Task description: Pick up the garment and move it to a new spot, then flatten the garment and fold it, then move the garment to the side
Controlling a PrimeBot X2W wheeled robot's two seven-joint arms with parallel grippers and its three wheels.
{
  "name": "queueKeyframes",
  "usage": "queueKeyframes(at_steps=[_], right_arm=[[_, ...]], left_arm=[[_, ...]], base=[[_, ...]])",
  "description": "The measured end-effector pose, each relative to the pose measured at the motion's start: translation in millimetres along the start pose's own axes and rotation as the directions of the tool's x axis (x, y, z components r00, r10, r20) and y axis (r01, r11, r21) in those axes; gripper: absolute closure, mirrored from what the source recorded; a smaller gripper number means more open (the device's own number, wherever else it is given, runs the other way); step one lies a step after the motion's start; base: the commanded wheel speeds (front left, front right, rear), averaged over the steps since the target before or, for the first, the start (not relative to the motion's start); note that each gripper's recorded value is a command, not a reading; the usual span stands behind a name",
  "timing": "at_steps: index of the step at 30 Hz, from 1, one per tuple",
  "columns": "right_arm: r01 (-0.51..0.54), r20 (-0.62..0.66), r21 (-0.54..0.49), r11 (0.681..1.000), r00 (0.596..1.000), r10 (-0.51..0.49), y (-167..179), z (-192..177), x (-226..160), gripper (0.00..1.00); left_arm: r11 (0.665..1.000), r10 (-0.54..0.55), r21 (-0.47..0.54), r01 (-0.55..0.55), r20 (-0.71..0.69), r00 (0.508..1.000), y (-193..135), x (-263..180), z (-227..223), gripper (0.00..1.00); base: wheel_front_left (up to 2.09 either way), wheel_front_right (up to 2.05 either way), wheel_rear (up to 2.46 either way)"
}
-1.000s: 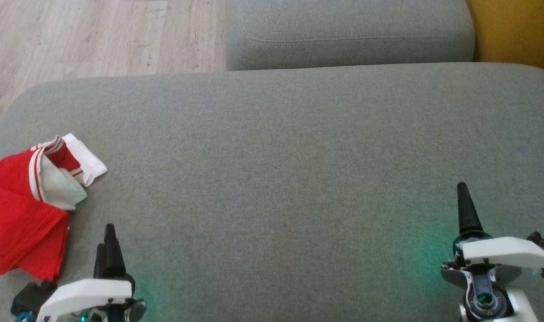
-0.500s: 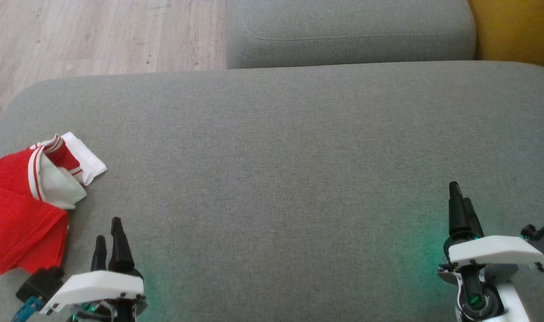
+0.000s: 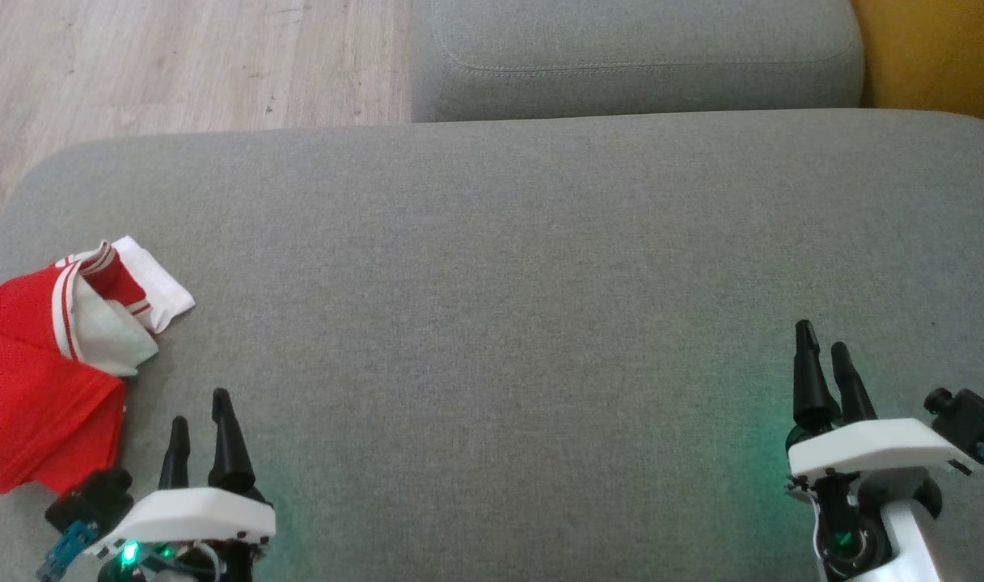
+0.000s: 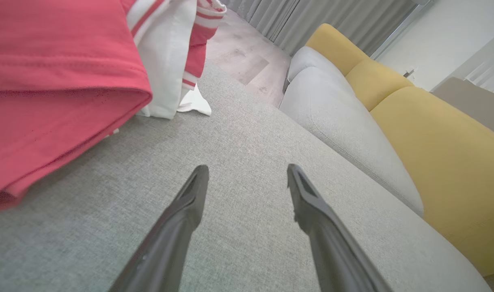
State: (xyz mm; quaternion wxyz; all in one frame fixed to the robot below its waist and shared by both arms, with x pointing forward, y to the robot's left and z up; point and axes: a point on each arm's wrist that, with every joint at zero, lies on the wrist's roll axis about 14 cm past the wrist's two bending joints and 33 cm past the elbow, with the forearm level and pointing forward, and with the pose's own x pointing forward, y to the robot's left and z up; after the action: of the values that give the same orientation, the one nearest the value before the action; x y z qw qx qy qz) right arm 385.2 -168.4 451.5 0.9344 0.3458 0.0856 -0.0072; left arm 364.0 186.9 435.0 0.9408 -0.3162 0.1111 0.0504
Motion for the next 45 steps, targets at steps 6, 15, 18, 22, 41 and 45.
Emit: queueKeyframes(at_steps=[6, 15, 18, 22, 41, 45], right_arm=[[-0.002, -0.010, -0.081, 0.997, 1.000, 0.002, -1, -4, 0, 0.00], [-0.010, -0.020, -0.183, 0.983, 1.000, 0.006, -1, -8, 0, 0.00], [-0.016, -0.019, -0.223, 0.975, 1.000, 0.012, 0, -8, 1, 0.00], [-0.030, -0.013, -0.273, 0.961, 1.000, 0.028, 4, -6, 4, 0.00], [-0.090, -0.027, -0.495, 0.865, 0.996, 0.088, 16, -11, 7, 0.00], [-0.097, -0.030, -0.528, 0.843, 0.995, 0.096, 17, -12, 7, 0.00]], left_arm=[[0.997, 0.008, 0.077, -0.009, 0.009, 1.000, 2, 0, 1, 0.00], [0.984, 0.014, 0.175, -0.017, 0.018, 1.000, 4, -1, 1, 0.00], [0.976, 0.007, 0.218, -0.010, 0.015, 1.000, 3, -2, -1, 0.00], [0.963, 0.004, 0.270, -0.009, 0.019, 1.000, 3, -2, -2, 0.00], [0.871, -0.056, 0.490, 0.033, 0.033, 0.998, -8, 0, -3, 0.00], [0.852, -0.060, 0.523, 0.030, 0.040, 0.997, -8, 0, -2, 0.00]], base=[[0.00, 0.00, 0.00], [0.00, 0.00, 0.00], [0.00, 0.00, 0.00], [0.00, 0.00, 0.00], [0.00, 0.00, 0.00], [0.00, 0.00, 0.00]])
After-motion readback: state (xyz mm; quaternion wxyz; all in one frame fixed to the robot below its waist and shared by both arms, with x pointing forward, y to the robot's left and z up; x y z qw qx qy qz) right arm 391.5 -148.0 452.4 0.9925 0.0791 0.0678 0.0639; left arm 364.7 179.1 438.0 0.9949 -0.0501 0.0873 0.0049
